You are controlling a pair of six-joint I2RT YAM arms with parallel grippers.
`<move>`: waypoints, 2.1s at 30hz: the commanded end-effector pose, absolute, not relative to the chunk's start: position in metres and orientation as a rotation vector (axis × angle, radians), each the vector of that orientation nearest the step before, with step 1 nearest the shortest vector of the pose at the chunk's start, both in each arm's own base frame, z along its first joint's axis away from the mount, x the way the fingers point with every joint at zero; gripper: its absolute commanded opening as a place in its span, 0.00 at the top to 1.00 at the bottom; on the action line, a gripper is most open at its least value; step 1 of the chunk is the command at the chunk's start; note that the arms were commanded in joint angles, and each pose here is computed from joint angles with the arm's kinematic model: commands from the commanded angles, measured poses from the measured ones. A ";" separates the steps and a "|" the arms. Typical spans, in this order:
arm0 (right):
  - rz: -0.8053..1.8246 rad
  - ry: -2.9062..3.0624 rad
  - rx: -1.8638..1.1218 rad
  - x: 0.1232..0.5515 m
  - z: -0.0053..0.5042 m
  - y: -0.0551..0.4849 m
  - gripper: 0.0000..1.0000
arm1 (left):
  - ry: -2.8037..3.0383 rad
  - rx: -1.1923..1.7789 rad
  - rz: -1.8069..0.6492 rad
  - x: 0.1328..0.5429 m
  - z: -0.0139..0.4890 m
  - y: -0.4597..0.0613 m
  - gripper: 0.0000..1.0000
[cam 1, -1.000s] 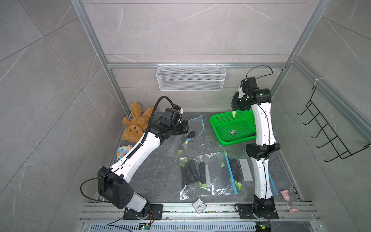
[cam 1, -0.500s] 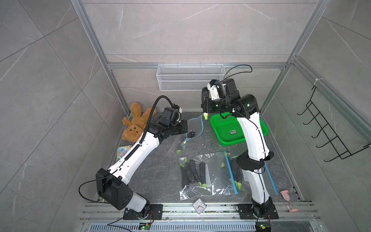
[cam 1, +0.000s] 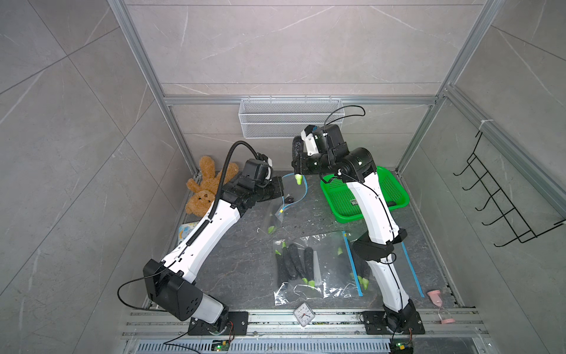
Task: Place the eggplant in a zip-top bag and seal the zipper
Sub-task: Place the eggplant in the zipper food storage bag.
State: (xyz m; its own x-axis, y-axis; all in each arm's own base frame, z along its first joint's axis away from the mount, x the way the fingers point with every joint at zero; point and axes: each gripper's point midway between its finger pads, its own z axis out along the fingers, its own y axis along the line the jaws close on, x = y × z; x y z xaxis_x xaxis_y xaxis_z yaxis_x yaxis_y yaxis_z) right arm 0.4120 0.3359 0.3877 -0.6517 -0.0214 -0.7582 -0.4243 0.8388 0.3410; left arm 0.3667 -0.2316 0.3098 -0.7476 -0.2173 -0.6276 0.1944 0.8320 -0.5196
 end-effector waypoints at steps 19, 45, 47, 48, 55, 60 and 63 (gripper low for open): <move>0.725 2.149 -0.237 0.420 0.390 0.370 0.89 | 2.049 -0.079 -0.893 0.353 0.399 -0.216 1.00; 0.661 2.110 -0.278 0.410 0.409 0.355 0.48 | 2.032 -0.080 -0.889 0.354 0.402 -0.215 1.00; 0.617 2.101 -0.280 0.408 0.419 0.338 0.48 | 2.036 -0.080 -0.886 0.354 0.401 -0.215 1.00; 0.590 2.095 -0.286 0.406 0.425 0.328 0.47 | 2.034 -0.081 -0.887 0.354 0.401 -0.215 1.00; 0.349 2.092 -0.298 0.389 0.450 0.240 0.45 | 2.045 -0.075 -0.893 0.358 0.395 -0.219 1.00; 0.249 2.103 -0.230 0.375 0.451 0.170 0.43 | 2.050 -0.070 -0.900 0.361 0.392 -0.222 1.00; 0.178 2.112 -0.184 0.368 0.440 0.135 0.41 | 2.056 -0.074 -0.898 0.364 0.388 -0.223 1.00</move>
State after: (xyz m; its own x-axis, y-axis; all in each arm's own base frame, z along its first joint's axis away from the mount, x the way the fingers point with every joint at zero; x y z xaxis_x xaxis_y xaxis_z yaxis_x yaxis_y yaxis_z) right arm 0.3689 0.1536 0.4484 -0.5325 -0.0157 -0.8463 -0.2179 0.9687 0.1191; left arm 0.3605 -0.2202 0.3695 -0.6562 -0.3344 -0.6764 0.2265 0.7678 -0.5993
